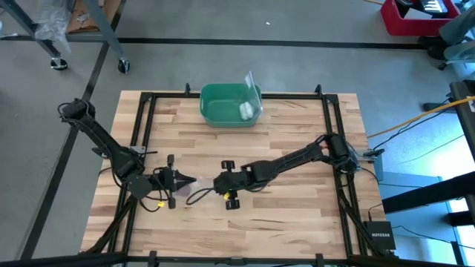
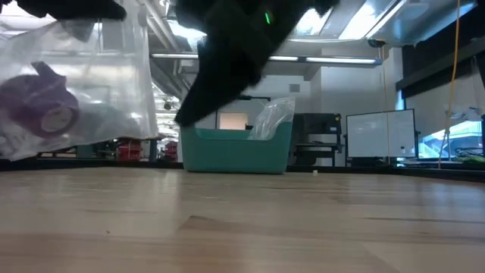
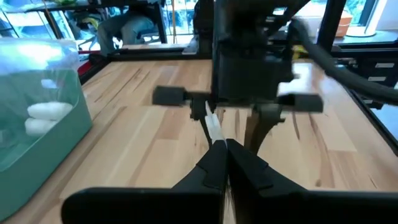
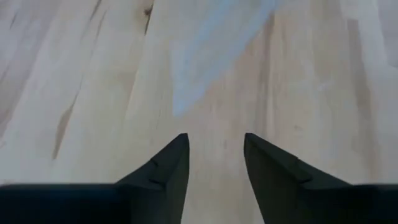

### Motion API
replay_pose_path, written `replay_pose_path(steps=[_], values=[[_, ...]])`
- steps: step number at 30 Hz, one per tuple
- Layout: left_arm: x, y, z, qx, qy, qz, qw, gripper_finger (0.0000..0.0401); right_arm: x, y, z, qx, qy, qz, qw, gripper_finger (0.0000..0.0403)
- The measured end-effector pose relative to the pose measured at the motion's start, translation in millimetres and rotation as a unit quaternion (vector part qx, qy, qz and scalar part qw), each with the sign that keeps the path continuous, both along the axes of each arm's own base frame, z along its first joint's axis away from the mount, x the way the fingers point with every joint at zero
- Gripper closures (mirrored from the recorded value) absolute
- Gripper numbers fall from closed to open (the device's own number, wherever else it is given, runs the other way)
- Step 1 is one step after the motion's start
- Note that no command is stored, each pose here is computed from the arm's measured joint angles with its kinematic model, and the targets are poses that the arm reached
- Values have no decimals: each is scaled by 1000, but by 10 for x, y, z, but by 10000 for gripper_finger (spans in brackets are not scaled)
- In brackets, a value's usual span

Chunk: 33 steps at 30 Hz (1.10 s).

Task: Roll bandage
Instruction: Close the zip bag

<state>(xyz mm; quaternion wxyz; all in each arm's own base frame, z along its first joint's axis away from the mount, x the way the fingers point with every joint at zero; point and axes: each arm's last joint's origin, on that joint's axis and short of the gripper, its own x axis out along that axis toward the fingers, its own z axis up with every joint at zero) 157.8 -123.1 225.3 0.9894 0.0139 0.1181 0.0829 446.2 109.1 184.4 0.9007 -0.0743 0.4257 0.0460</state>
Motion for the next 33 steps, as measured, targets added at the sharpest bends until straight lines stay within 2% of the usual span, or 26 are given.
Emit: replay_pose_path(steps=[4,6,9,16,18,23,26,28,30,33], values=[[-18,-1,-31,-1,11,0,1000,401,-144,-30,-391,53,-60,-27,996,242],[-25,3,-49,1,19,1,1000,401,-170,-6,-459,85,-100,-41,991,242],[-27,5,-55,5,21,1,1000,401,-111,18,-345,119,-169,-49,977,242],[-27,1,-58,33,29,-14,999,401,108,-15,47,125,-244,-51,960,242],[-28,1,-60,39,31,-16,999,401,156,-7,159,113,-236,-45,964,242],[-32,6,-72,42,36,-15,998,401,147,-44,477,37,-140,-54,988,242],[-31,5,-71,41,36,-15,998,401,120,-58,647,16,-111,-52,992,242],[-31,5,-71,40,36,-16,998,401,102,-61,673,12,-107,-46,993,242],[-33,3,-71,35,35,-15,999,401,112,-51,682,29,-110,-26,993,242],[-35,-1,-71,32,34,-16,999,401,138,-96,551,56,-137,0,989,242]])
